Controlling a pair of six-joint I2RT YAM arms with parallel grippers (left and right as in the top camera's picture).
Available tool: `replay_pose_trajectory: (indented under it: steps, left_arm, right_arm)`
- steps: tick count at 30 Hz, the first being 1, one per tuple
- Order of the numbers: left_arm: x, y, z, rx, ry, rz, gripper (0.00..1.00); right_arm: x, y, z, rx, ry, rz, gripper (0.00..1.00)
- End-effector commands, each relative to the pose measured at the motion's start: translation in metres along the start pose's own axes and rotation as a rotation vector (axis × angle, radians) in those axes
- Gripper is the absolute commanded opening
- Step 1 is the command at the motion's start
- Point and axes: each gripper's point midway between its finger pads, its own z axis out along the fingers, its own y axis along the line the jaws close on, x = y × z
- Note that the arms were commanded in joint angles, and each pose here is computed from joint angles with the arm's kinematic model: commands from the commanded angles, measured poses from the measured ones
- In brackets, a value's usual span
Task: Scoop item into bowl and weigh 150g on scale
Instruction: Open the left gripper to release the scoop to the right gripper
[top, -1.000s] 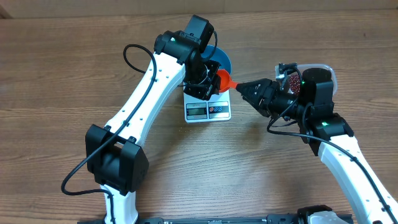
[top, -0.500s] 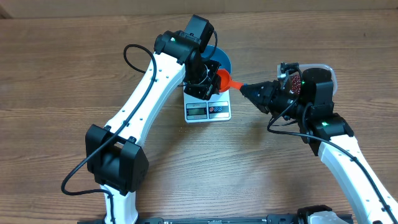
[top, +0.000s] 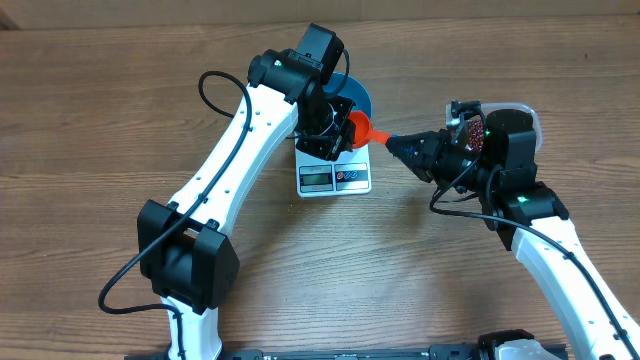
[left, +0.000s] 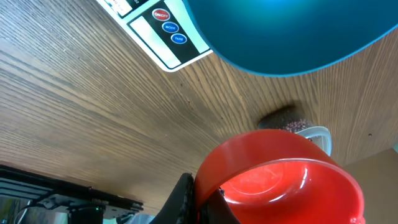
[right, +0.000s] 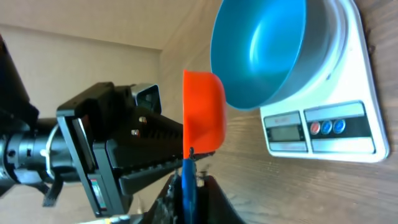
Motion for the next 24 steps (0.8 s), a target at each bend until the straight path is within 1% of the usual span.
replay_pose_trajectory:
  steps: [1, 4, 8, 11, 16, 17, 18, 19, 21, 22, 24]
  left_arm:
    - [0.0044, -0.0033, 0.0006, 0.003, 0.009, -0.012, 0.04]
    - [0.0044, -0.0033, 0.0006, 0.003, 0.009, -0.012, 0.04]
    - [0.0044, -0.0032, 0.0006, 0.003, 0.009, -0.012, 0.04]
    - [0.0043, -0.0031, 0.0006, 0.002, 0.009, -0.012, 0.04]
    - [0.0043, -0.0031, 0.0006, 0.002, 0.009, -0.013, 0.04]
    - [0.0043, -0.0031, 0.0006, 0.002, 0.009, -0.012, 0.04]
    - [0.0043, -0.0031, 0.0006, 0.002, 0.008, -0.012, 0.04]
    - [0.0043, -0.0031, 0.0006, 0.002, 0.009, -0.012, 0.04]
    - [0.0043, -0.0030, 0.0006, 0.002, 0.008, -0.012, 0.04]
    - [0.0043, -0.0030, 0.0006, 0.002, 0.008, -0.012, 0.05]
    - [0.0042, -0.0023, 0.0006, -0.001, 0.008, -0.014, 0.10]
  right_arm:
    - [-0.0085, 0.0089, -0.0011, -0.003, -0.034, -0.029, 0.29]
    - [-0.0091, 0.0085, -0.0012, -0.001, -0.038, -0.030, 0.32]
    - [-0.0098, 0.0081, -0.0012, 0.002, -0.041, -0.030, 0.32]
    - [-0.0108, 0.0077, -0.0012, 0.005, -0.047, -0.030, 0.34]
    - [-0.0111, 0.0083, -0.0012, 0.003, -0.048, -0.032, 0.33]
    - [-0.0110, 0.0083, -0.0012, 0.002, -0.048, -0.032, 0.30]
    - [-0.0110, 0.0082, -0.0012, 0.003, -0.048, -0.032, 0.24]
    - [-0.0110, 0.0082, -0.0012, 0.003, -0.048, -0.032, 0.15]
    - [-0.0110, 0.0082, -0.0012, 0.003, -0.047, -0.032, 0.04]
    - [-0.0110, 0.0082, -0.0012, 0.003, -0.047, -0.032, 0.04]
    - [-0.0109, 0.0081, -0.0012, 0.003, -0.047, -0.032, 0.04]
